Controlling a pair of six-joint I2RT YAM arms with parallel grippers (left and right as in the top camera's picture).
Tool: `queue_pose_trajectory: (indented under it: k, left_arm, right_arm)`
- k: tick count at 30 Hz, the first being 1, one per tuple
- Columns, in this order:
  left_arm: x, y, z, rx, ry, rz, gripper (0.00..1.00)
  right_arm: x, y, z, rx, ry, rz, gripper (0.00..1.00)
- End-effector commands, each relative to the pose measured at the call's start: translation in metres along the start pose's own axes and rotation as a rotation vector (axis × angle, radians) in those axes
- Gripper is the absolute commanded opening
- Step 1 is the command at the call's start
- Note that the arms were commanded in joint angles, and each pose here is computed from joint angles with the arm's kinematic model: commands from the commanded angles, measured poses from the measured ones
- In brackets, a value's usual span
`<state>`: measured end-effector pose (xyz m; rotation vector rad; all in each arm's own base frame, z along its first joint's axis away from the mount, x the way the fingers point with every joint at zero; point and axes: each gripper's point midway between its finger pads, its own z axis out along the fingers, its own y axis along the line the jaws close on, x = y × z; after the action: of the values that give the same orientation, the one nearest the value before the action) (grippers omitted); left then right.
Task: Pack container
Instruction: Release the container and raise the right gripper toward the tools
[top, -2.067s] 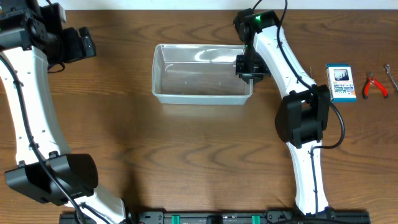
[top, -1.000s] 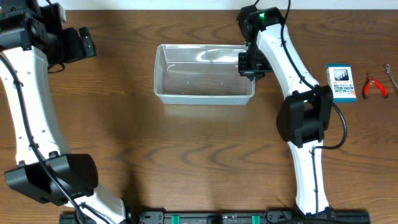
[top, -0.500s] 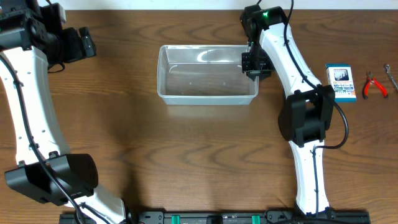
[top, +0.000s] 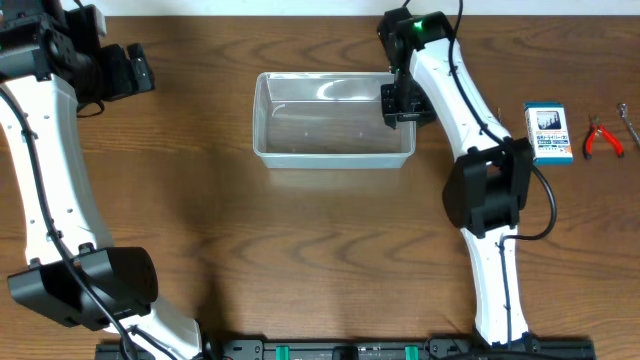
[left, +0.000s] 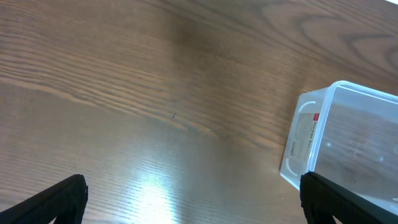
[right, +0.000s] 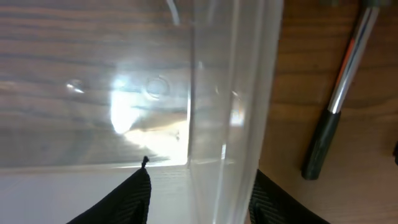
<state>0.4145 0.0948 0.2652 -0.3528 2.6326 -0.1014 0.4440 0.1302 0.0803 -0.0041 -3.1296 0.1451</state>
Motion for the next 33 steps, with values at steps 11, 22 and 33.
queue_pose_trajectory:
  k: [11,22,33]
  left_arm:
    - [-0.003,0.002,-0.003,-0.007,-0.011,-0.003,0.98]
    - [-0.003,0.002,-0.003,-0.007,-0.011,-0.003,0.98]
    - [-0.002,0.002,-0.003,-0.007,-0.010,-0.003,0.98]
  right_arm:
    - [-0.027,0.001,-0.124,-0.119,-0.320,0.025,0.90]
    - [0.012,-0.082,-0.240,-0.050,-0.565,0.150,0.99]
    - [0.032,-0.159,-0.244,0.025,-0.543,0.236,0.99]
